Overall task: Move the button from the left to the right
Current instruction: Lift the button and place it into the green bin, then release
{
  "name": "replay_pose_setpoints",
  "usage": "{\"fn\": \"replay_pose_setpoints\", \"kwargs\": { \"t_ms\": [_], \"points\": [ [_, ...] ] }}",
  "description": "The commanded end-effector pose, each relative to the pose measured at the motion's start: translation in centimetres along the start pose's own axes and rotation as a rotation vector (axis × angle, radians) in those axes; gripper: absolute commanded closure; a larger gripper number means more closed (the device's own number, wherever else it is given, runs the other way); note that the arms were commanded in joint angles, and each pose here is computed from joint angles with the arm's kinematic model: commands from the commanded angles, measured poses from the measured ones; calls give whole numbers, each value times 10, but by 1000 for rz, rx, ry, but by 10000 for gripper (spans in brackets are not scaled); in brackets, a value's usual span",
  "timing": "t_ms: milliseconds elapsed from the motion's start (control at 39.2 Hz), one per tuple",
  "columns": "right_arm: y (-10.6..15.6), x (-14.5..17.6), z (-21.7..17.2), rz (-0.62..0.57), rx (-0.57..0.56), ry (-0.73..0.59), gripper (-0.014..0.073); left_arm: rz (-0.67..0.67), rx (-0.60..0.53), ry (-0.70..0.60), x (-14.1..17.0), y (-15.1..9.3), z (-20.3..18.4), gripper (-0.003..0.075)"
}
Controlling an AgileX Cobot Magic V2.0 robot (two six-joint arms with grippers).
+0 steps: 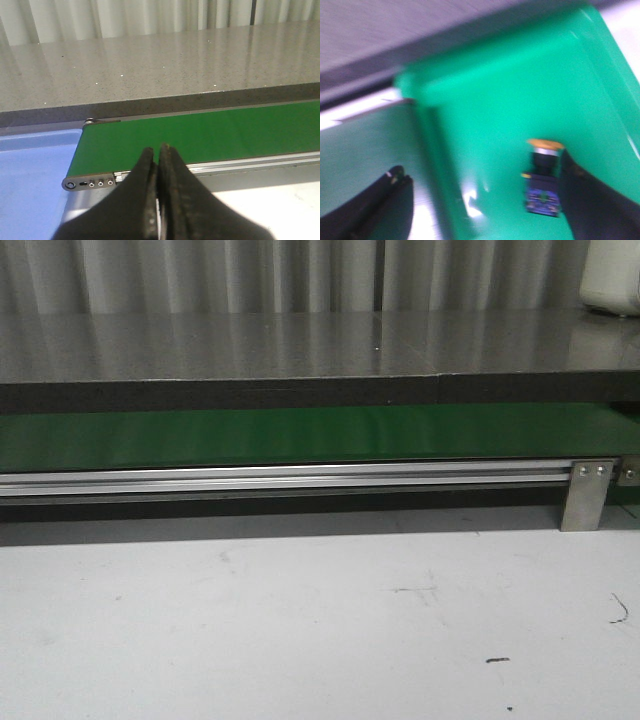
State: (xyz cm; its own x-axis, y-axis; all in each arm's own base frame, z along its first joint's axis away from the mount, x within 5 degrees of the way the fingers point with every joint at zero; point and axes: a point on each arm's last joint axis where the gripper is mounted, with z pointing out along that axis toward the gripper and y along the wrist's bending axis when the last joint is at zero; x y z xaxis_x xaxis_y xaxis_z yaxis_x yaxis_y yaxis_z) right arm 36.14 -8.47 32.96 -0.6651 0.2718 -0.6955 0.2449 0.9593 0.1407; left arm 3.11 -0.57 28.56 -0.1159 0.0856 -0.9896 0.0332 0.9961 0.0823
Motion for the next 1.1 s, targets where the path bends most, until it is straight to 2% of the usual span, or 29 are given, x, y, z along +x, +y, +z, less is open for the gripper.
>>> {"fn": "replay_pose_setpoints", "kwargs": {
  "t_ms": [0, 51, 153, 229, 331, 484, 637, 867, 1071],
  "points": [
    [39, -16, -50, -82, -90, -162, 185, -21, -5, -86, -13, 1, -2, 741],
    [57, -14, -61, -121, -132, -181, 298, -21, -5, -86, -13, 1, -2, 741],
    [84, -10, -80, -180, -202, -220, 470, -21, -5, -86, -13, 1, -2, 741],
    [98, -7, -93, -228, -240, -249, 574, -21, -5, -86, -13, 1, -2, 741],
    [109, -4, -111, -300, -271, -298, 664, -21, -5, -86, -13, 1, -2, 741],
    [115, 13, -138, -350, -314, -374, 663, -21, -5, -86, -13, 1, -2, 741],
    [103, 48, -159, -349, -329, -429, 663, -21, -5, -86, -13, 1, -2, 741],
    [67, 123, -175, -316, -318, -558, 663, -21, -5, -86, -13, 1, -2, 741],
    [38, 195, -184, -309, -323, -603, 663, -21, -5, -86, -13, 1, -2, 741]
  ]
}}
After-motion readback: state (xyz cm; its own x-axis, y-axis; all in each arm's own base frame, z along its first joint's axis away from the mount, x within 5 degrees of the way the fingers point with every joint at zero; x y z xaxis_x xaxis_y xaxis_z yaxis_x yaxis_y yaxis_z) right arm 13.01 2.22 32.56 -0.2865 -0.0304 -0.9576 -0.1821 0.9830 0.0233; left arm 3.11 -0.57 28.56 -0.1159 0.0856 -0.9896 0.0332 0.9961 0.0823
